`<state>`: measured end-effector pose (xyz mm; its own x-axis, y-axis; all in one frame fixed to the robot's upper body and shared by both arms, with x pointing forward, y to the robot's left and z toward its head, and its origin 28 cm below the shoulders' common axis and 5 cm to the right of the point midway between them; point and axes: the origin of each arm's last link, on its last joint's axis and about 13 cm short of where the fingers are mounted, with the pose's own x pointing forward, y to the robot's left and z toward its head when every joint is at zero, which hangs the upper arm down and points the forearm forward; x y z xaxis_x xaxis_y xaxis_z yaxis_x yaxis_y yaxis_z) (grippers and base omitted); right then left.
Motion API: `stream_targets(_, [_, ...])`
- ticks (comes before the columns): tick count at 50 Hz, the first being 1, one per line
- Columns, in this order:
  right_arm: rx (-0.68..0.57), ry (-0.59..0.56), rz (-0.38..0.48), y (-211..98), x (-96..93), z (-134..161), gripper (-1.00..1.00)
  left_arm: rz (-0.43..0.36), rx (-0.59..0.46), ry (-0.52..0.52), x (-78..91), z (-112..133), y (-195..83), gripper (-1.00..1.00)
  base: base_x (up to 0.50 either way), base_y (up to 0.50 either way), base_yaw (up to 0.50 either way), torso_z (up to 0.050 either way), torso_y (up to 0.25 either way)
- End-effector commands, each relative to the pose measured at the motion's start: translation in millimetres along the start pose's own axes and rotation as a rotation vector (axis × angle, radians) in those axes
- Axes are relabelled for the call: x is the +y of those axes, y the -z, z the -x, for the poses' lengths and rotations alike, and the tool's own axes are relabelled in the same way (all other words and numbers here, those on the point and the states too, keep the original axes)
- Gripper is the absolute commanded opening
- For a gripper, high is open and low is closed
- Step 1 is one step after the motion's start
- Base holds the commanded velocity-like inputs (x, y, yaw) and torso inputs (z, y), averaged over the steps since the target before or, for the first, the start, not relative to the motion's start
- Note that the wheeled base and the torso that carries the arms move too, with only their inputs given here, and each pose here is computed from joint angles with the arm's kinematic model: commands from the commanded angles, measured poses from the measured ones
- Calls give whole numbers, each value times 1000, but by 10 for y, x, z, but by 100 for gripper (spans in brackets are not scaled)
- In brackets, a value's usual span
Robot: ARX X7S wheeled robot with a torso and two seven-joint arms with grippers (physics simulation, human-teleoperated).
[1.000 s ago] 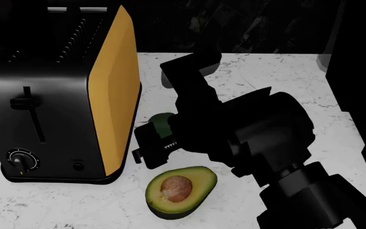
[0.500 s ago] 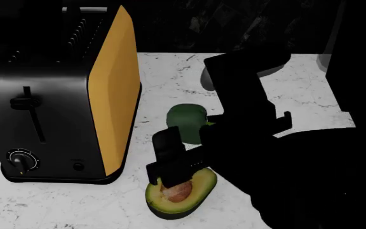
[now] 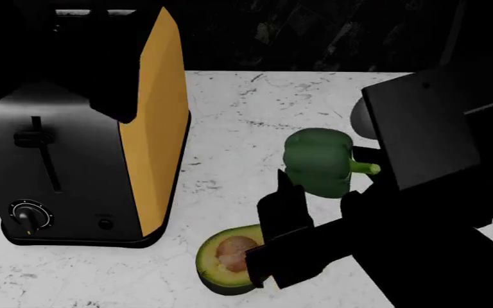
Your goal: Place the avocado, onion, tomato and bell pepper on the cutting board.
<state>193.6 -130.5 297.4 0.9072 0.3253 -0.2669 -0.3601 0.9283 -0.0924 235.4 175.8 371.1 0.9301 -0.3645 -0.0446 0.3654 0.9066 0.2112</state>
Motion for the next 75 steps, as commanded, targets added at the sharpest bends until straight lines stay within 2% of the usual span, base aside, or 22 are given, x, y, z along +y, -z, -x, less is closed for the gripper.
stream_targets(1, [-46, 45, -1, -63, -29, 207, -100, -32, 58, 200, -113, 192, -360, 100, 0, 0, 0, 0, 0])
stream_targets(7, [-66, 73, -4, -103, -48, 307, -100, -82, 91, 252, -154, 161, -454, 100, 0, 0, 0, 0, 0])
stream_targets(11, [-67, 92, -3, -92, -59, 367, -100, -71, 139, 369, -229, 212, -603, 100, 0, 0, 0, 0, 0])
stream_targets(18, [-80, 124, -7, -102, -86, 439, -100, -122, 154, 363, -286, 183, -682, 100, 0, 0, 0, 0, 0])
stream_targets(20, [-87, 131, -11, -104, -94, 455, -100, -105, 190, 362, -280, 124, -664, 100, 0, 0, 0, 0, 0])
stream_targets(23, [-85, 132, -8, -88, -91, 443, -100, -74, 241, 417, -314, 115, -678, 100, 0, 0, 0, 0, 0])
stream_targets(27, [-89, 136, -12, -92, -103, 450, -100, -89, 259, 424, -362, 103, -685, 100, 0, 0, 0, 0, 0])
stream_targets(30, [-99, 154, -1, -146, -118, 505, -100, -100, 279, 462, -417, 84, -648, 100, 0, 0, 0, 0, 0])
stream_targets(31, [-100, 155, 0, -150, -120, 512, -100, -79, 290, 478, -421, 81, -649, 100, 0, 0, 0, 0, 0])
stream_targets(53, [-109, 281, 51, -349, -176, 955, -100, -77, 336, 491, -495, -132, -457, 100, 0, 0, 0, 0, 0])
stream_targets(62, [-106, 319, 68, -419, -186, 1065, -100, -36, 395, 489, -450, -245, -255, 100, 0, 0, 0, 0, 0])
stream_targets(75, [-120, 335, 77, -472, -170, 1124, -100, 30, 456, 519, -474, -445, 44, 100, 0, 0, 0, 0, 0])
